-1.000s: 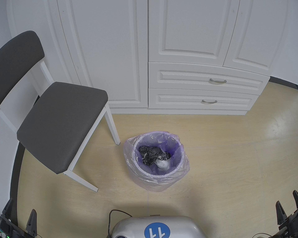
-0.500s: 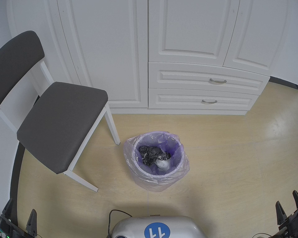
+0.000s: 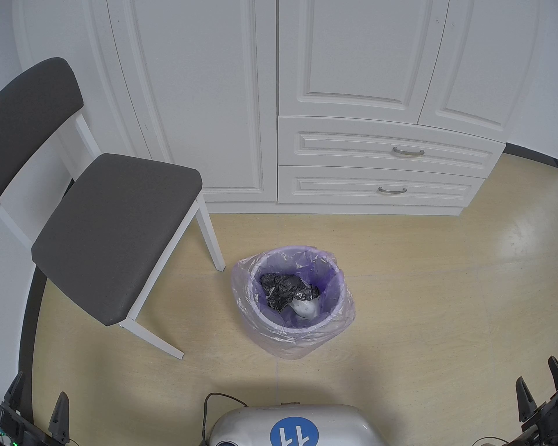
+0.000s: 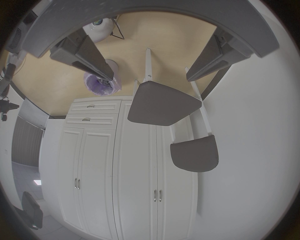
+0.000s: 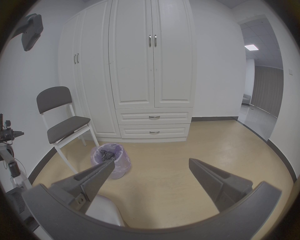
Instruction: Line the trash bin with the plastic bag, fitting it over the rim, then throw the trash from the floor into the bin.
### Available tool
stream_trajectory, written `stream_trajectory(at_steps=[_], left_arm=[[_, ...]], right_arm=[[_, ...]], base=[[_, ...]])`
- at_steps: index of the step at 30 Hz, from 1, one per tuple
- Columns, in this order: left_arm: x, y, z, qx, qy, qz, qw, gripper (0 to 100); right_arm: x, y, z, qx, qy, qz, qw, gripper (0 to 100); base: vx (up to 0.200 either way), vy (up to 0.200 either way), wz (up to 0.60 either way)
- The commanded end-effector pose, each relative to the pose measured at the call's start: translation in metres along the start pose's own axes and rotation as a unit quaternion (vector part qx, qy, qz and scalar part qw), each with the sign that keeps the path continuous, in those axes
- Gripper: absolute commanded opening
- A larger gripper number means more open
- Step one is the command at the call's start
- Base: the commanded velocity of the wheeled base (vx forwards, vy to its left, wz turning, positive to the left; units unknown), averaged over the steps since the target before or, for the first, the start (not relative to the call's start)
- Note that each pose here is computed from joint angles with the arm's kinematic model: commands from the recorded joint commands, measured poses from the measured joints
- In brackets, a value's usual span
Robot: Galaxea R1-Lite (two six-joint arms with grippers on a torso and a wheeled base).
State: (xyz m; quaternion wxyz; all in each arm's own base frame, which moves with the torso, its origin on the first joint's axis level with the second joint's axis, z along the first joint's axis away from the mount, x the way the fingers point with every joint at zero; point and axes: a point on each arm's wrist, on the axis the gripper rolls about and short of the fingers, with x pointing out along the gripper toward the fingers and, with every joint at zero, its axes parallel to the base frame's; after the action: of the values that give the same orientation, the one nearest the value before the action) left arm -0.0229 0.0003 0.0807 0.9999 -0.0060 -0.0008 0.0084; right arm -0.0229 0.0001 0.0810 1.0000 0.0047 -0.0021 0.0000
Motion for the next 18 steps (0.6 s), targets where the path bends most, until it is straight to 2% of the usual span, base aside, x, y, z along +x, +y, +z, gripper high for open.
stream_trajectory(at_steps=[1,18], left_arm=[[0.0002,0.0000,-0.0052,0.000,0.002,0.001,1.0000,100],[0.0002,0.0000,-0.0052,-0.001,0.002,0.001,1.0000,100]], right_arm=[[0.0003,0.0000,-0.0052,0.000,0.002,0.000,1.0000,100],[0.0002,-0.0001,-0.0050,0.003,0.001,-0.002,1.0000,100]], base=[[0.000,0.000,0.00],[0.000,0.000,0.00]])
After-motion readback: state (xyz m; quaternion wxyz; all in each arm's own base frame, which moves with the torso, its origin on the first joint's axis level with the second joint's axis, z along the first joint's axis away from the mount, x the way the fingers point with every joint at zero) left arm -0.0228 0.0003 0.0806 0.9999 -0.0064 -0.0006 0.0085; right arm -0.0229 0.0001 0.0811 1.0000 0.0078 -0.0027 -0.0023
